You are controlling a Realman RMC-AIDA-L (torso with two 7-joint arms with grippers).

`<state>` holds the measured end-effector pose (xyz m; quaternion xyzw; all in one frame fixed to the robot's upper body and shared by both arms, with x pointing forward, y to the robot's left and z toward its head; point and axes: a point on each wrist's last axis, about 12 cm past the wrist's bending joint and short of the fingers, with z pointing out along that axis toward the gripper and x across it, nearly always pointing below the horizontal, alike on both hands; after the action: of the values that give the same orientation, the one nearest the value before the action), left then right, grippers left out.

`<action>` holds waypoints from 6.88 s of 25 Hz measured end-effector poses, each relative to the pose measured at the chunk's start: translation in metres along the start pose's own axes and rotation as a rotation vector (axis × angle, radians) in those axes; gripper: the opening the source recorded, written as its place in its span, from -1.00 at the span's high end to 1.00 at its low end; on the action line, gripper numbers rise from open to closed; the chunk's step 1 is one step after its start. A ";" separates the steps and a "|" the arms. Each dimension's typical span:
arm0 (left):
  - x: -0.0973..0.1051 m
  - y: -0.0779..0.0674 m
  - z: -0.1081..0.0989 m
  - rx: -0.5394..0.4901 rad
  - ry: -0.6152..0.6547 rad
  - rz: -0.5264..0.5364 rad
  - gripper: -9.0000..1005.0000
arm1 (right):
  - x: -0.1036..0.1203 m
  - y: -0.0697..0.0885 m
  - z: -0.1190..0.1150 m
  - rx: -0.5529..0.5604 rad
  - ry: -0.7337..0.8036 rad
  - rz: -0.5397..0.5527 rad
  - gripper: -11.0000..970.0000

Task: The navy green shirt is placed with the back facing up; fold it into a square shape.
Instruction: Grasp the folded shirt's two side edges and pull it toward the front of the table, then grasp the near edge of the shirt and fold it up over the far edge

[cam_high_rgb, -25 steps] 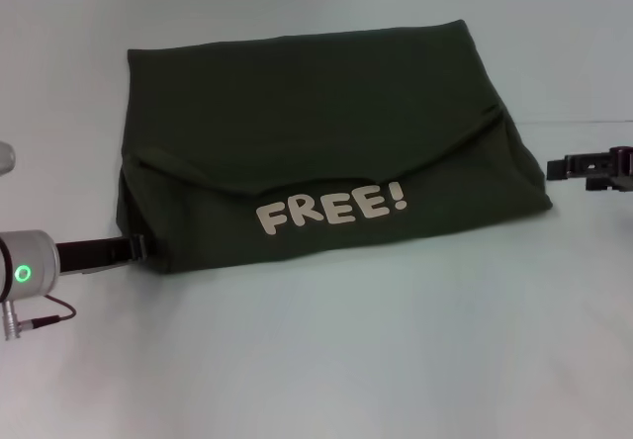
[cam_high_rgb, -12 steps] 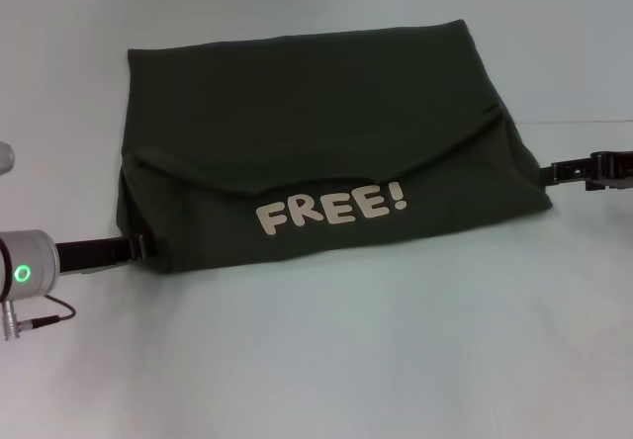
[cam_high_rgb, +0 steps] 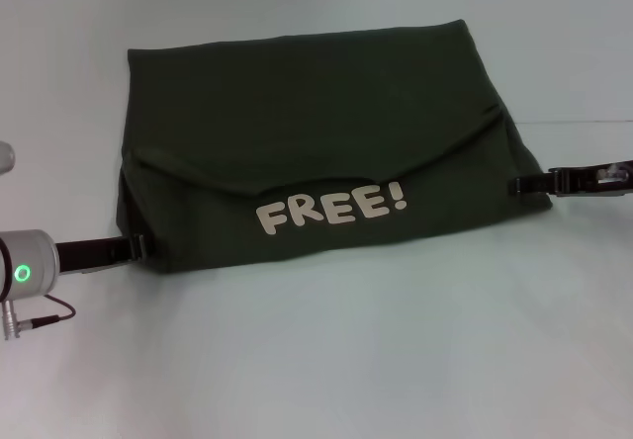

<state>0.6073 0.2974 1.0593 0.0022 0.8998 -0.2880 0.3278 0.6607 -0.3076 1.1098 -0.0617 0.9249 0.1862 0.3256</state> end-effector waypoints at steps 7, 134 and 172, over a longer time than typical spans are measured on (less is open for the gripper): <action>0.000 0.000 0.000 -0.001 -0.001 0.003 0.92 | 0.005 0.007 0.013 0.042 -0.035 -0.031 -0.80; -0.088 -0.014 -0.028 0.149 -0.303 -0.007 0.92 | -0.019 -0.015 -0.029 -0.170 -0.432 0.181 0.90; -0.051 -0.009 -0.001 0.046 -0.522 -0.015 -0.34 | -0.012 0.002 0.001 0.012 -0.475 0.079 -0.39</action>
<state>0.6449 0.2994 1.0948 -0.0714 0.7778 -0.3016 0.5468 0.6706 -0.3053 1.1172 0.0220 0.8252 0.2026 0.5268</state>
